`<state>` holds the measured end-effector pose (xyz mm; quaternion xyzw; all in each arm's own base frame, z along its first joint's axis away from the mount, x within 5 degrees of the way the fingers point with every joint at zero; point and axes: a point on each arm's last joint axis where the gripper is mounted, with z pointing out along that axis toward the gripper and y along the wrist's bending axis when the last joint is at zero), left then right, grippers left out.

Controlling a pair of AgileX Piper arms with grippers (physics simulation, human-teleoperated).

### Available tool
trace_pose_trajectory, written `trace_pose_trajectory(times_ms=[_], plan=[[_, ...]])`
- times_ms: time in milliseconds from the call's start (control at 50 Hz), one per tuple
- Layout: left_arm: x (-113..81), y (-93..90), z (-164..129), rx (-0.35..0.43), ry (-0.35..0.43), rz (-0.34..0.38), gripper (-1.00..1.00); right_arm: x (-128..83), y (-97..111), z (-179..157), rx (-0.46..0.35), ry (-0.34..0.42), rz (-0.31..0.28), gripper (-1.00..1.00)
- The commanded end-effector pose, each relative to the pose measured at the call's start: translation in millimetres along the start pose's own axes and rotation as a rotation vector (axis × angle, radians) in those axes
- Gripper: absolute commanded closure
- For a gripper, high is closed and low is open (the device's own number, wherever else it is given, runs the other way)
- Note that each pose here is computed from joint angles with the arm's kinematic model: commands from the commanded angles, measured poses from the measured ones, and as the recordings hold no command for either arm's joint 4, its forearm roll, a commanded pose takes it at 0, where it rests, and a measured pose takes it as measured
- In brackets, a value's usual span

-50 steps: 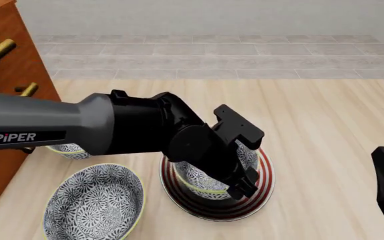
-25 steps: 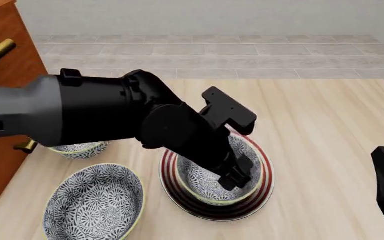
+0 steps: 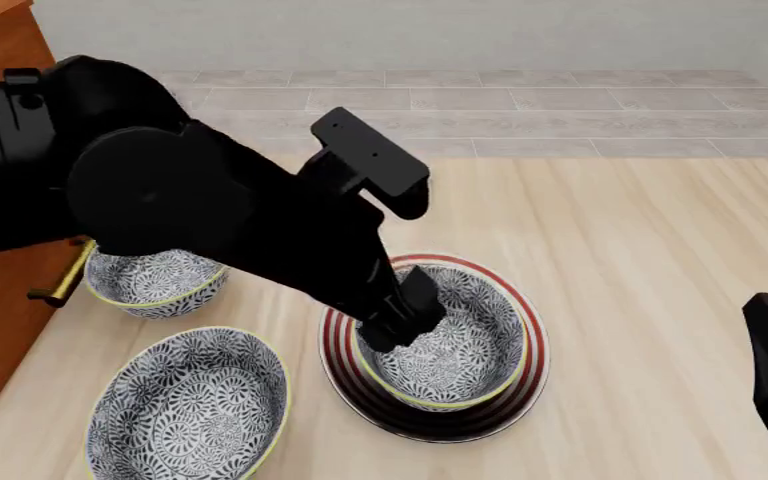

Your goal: Put the bowl at the front on the plate.

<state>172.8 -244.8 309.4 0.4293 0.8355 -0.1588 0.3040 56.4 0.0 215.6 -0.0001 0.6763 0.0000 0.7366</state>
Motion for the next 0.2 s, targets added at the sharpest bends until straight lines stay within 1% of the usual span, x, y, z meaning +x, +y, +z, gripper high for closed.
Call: trace_pose_trajectory(times_ms=[20,140,200], plan=[[10.6,6.3,-41,-0.016,-0.040,-0.003,-1.00,1,0,0,0.000,0.000,0.000,-1.00],[17.4,10.7,-62,-0.029,-0.062,-0.005,-1.00,1,0,0,0.000,0.000,0.000,-1.00],[19.8,15.4,-81,-0.046,-0.085,-0.009,-1.00,1,0,0,0.000,0.000,0.000,-1.00]])
